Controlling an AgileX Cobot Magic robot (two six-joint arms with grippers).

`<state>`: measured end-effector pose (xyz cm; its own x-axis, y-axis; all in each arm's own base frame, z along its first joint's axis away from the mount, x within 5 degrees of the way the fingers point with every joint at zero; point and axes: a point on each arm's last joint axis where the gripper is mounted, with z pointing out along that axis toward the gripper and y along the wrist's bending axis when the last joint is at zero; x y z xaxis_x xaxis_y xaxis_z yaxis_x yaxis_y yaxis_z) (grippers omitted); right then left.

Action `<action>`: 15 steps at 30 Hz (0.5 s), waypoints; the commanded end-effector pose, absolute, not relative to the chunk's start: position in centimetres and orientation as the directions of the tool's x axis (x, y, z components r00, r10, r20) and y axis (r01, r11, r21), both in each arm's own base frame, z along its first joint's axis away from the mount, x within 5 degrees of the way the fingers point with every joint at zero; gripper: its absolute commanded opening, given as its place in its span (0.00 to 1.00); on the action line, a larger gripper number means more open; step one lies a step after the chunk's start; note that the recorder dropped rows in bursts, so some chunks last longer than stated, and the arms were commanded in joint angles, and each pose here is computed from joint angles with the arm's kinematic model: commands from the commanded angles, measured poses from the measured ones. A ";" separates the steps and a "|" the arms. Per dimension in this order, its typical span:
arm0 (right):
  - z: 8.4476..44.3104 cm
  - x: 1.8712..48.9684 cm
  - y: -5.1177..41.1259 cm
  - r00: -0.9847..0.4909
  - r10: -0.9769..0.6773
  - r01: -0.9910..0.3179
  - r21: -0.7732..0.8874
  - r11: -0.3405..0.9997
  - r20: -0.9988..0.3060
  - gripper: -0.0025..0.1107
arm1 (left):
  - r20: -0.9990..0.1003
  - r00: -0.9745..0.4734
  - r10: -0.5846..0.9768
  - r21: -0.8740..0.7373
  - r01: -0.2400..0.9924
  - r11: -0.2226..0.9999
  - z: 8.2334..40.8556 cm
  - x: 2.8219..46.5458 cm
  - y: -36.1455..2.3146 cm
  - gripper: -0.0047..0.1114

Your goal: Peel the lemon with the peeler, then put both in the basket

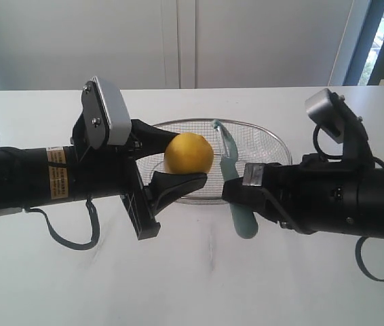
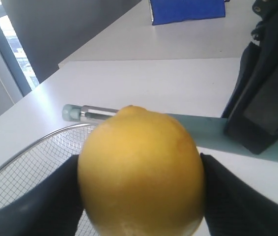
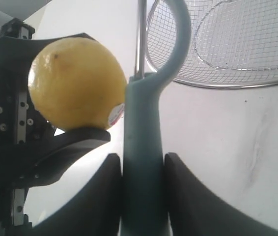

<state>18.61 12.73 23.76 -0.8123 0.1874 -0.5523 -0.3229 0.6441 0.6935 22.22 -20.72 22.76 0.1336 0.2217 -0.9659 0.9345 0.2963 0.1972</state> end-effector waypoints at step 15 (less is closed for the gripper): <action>28.9 15.1 11.9 -0.694 0.215 -0.512 0.680 0.525 -0.688 0.02 | -0.969 0.138 0.203 0.194 0.937 0.290 23.1 22.0 -20.8 0.04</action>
<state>16.05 12.17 27.56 -0.7304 0.2031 -0.6521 -0.4616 0.5569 0.6905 22.23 -20.71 22.74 0.1325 0.2247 -0.9654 0.9340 0.2977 0.1975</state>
